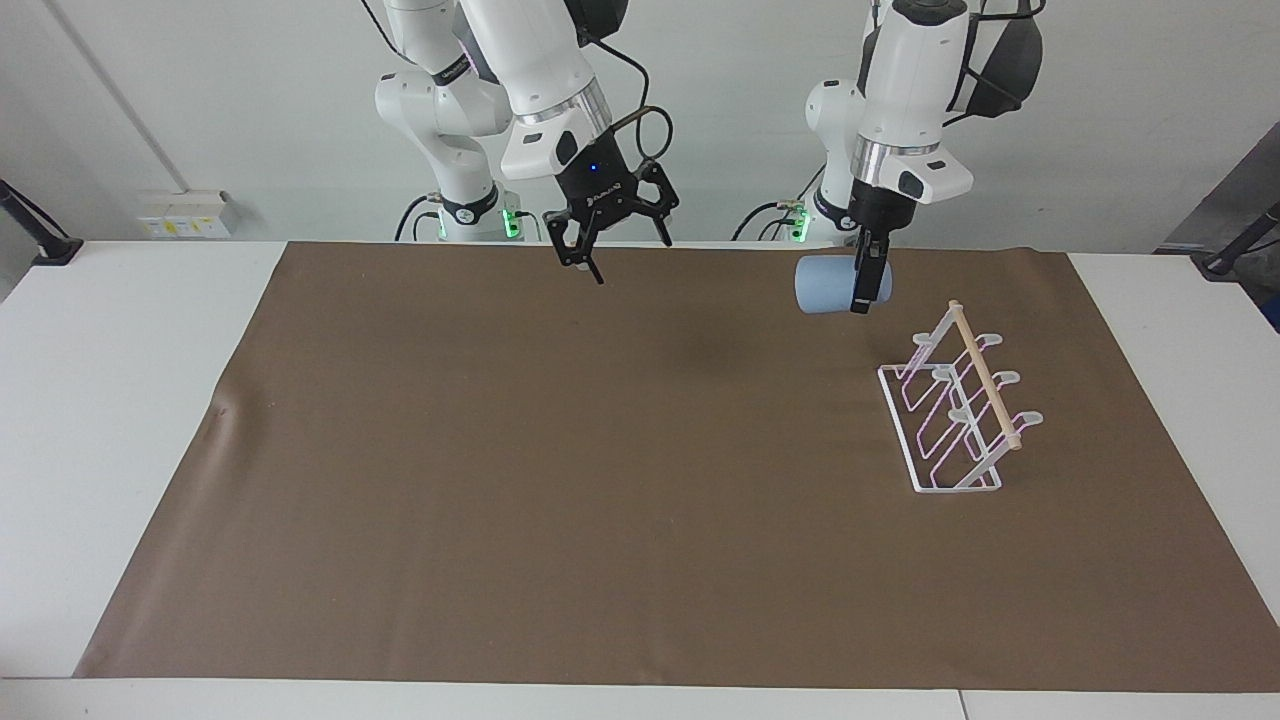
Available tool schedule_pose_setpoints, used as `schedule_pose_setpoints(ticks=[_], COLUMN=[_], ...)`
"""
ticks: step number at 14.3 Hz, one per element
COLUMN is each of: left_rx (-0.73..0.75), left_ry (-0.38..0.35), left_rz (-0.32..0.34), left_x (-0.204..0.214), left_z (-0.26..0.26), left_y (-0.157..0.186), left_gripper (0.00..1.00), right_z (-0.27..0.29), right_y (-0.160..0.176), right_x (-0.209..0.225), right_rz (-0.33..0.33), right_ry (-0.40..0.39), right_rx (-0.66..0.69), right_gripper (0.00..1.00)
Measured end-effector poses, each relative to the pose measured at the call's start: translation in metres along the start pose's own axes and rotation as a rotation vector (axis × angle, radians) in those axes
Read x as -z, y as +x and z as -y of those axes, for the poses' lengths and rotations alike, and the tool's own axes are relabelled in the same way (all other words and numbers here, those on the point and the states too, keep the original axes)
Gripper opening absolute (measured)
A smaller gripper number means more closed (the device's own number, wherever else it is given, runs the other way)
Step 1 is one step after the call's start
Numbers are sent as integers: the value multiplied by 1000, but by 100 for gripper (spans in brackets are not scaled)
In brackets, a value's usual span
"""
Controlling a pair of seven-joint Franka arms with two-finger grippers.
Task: Hang cup on cup holder
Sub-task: 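Open the right gripper and withdraw while the left gripper carries the cup, then lower the cup onto the rack hook with the left gripper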
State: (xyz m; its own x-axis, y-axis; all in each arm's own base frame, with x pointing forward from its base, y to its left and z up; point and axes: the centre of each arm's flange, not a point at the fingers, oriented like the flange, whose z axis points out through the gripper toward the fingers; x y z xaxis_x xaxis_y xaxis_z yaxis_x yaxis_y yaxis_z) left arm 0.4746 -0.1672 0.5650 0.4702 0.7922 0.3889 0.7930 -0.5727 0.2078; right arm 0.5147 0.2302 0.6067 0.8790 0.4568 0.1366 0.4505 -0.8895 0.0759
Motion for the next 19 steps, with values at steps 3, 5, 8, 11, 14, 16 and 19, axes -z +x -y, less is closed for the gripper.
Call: schedule_pose_setpoints(ticks=[3, 5, 8, 11, 14, 16, 19], left_rx=[-61, -123, -161, -187, -199, -206, -206], left_ry=[-9, 0, 8, 11, 10, 12, 12], left_rz=[-124, -189, -223, -264, -270, -278, -300], left_x=[-20, -44, -68, -81, -96, -104, -115], left_z=[-3, -8, -15, -16, -16, -17, -17], left_y=[24, 32, 40, 53, 58, 57, 54], left_gripper=[75, 75, 75, 75, 75, 75, 75], right_z=[-68, -111, -156, -181, -200, -209, -230], right_y=[-17, -29, -51, -71, -84, -91, -102], right_x=[3, 0, -4, -5, 0, 0, 0], right_rz=[60, 88, 149, 221, 248, 259, 259], right_ry=[-23, -24, -16, -1, 7, 18, 22], right_rx=[-80, -147, -234, -289, -372, -432, -468], right_gripper=[100, 100, 100, 100, 100, 100, 100])
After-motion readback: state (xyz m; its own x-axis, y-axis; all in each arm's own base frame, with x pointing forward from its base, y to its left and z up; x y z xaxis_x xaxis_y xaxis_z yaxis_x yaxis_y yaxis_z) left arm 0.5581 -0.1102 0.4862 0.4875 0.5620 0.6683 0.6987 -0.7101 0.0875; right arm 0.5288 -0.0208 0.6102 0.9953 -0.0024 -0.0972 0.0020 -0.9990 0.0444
